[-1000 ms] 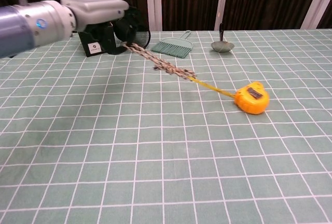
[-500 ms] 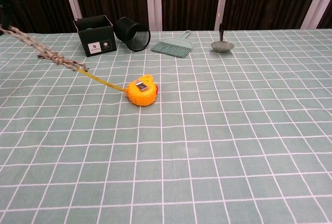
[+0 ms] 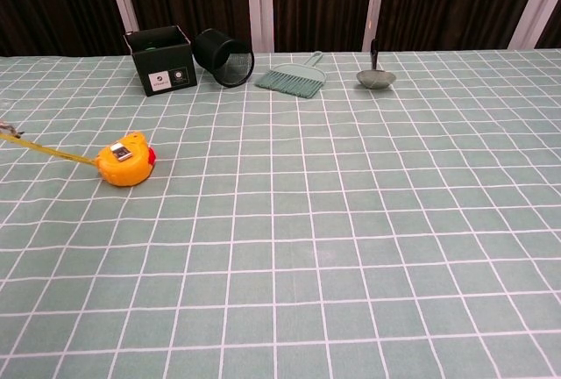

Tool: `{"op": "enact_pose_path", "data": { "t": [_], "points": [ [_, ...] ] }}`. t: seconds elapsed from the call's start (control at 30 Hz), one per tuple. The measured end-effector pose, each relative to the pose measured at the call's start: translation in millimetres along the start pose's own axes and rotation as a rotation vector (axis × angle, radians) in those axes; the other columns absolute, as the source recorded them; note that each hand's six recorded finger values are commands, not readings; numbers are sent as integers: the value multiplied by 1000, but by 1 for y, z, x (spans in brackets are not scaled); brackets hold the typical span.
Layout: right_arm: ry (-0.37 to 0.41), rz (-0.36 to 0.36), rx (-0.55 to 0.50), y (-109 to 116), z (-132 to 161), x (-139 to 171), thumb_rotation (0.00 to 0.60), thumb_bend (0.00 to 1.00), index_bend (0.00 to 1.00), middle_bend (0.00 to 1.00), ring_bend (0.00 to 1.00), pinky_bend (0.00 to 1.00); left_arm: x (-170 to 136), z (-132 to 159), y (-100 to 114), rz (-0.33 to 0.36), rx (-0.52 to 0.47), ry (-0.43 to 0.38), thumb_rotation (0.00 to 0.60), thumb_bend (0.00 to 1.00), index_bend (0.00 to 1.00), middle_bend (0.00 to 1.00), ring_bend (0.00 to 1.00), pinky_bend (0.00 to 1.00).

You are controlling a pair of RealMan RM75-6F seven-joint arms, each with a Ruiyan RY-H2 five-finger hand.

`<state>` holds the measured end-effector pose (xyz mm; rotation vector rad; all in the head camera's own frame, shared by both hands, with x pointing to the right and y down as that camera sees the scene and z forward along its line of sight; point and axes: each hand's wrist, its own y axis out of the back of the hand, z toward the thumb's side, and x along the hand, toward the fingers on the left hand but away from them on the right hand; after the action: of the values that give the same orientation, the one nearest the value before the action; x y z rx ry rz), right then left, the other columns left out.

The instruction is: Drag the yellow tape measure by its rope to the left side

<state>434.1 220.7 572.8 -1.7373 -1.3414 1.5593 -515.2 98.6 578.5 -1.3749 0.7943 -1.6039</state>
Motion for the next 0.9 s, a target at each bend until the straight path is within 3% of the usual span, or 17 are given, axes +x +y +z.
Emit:
{"op": "enact_pose_path", "data": {
  "t": [0.1, 0.17, 0.27, 0.4, 0.6, 0.77, 0.9],
  "points": [
    [2, 1, 5, 0, 0, 0, 600, 123, 0, 0, 0, 0, -1, -11, 2, 11, -4, 24, 600, 424, 459, 76, 0, 0],
    [1, 2, 8, -1, 0, 0, 600, 122, 0, 0, 0, 0, -1, -15, 1, 6, -10, 32, 600, 243, 348, 37, 0, 0],
    [-1, 3, 11, -1, 0, 0, 600, 122, 0, 0, 0, 0, -4, -16, -3, -10, -28, 38, 600, 84, 212, 7, 0, 0],
    [1, 3, 19, -1, 0, 1, 600, 122, 0, 0, 0, 0, -11, -12, -7, -18, -66, 42, 600, 64, 134, 0, 0, 0],
    [14, 1, 40, 0, 1, 1, 600, 122, 0, 0, 0, 0, -32, 3, -11, -28, -201, 60, 600, 47, 40, 0, 0, 0],
    [49, -8, 96, 1, 4, 2, 600, 122, 0, 0, 0, 0, -69, 24, -11, -41, -330, 65, 600, 32, 0, 0, 0, 0],
    [84, -15, 154, -1, 7, 3, 600, 122, 0, 0, 0, 0, -100, 33, -10, -23, -330, 38, 600, 32, 0, 0, 0, 0]
  ]
}}
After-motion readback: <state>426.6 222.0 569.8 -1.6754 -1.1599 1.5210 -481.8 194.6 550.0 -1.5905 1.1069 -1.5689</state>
